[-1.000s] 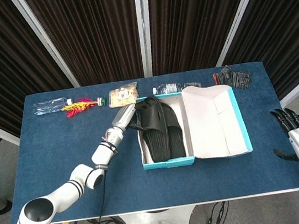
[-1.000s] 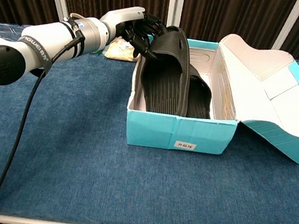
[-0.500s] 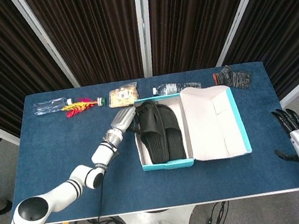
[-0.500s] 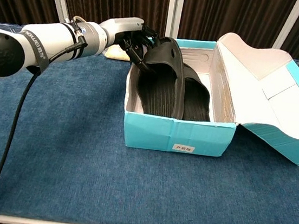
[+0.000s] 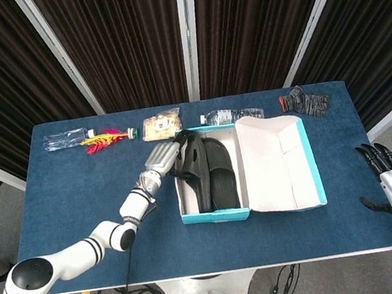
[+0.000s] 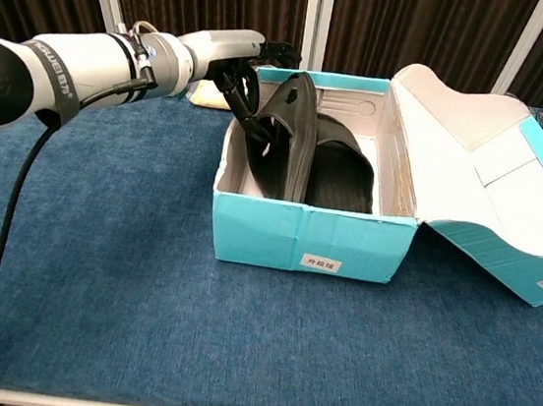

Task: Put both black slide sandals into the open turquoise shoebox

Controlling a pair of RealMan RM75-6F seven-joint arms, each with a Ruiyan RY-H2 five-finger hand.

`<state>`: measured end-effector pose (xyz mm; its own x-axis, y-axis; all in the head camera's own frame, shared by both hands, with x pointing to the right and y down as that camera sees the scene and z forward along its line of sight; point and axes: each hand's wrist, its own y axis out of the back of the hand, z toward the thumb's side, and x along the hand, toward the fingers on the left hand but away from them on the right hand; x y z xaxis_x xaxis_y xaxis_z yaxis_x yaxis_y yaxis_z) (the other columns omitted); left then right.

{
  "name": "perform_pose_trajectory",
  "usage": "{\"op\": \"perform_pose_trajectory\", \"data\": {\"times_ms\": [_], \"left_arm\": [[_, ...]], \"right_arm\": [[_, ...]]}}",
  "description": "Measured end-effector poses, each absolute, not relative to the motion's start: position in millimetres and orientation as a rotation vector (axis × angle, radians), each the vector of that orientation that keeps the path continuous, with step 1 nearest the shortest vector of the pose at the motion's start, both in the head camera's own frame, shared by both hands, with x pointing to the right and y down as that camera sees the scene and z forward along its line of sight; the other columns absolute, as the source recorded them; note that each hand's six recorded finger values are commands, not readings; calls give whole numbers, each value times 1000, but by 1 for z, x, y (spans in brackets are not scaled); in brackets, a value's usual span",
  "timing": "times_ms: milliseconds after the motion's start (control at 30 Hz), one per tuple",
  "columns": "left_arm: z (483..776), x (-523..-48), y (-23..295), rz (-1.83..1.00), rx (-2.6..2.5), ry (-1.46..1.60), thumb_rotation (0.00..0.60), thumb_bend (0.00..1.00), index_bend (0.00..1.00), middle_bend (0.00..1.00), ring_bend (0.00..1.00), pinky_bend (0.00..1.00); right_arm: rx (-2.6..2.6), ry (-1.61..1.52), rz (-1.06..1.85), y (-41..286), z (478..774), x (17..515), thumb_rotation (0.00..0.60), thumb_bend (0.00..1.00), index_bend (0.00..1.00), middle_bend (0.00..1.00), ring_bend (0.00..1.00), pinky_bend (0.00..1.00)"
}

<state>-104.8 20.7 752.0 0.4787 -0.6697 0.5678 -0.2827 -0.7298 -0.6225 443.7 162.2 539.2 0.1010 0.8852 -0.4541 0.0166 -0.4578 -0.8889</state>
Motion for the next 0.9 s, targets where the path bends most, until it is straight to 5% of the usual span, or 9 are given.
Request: {"op": "perform_pose_trajectory", "data": {"times_ms": [433,600,800,900], "left_arm": [[708,-135,1,-1216,-2220,641,600,0,26,0,0,192],[681,-134,-2,-1180,-2284,678,600,13,163,102,7,193],[681,-116,-1,-1089,-2244,636,593,367,258,189,33,198],[688,-105,-4,-1068,-2212,596,512,449,259,191,33,192]], "right_arm": [[-1629,-906,1454,163,539,446,600,93,0,62,0,176],[-1632,-906,1450,164,540,445,600,93,0,62,0,176],[-1632,-906,1447,164,539,445,600,93,0,62,0,176],[-1630,-908,1448,164,539,446,600,93,0,62,0,176]]}}
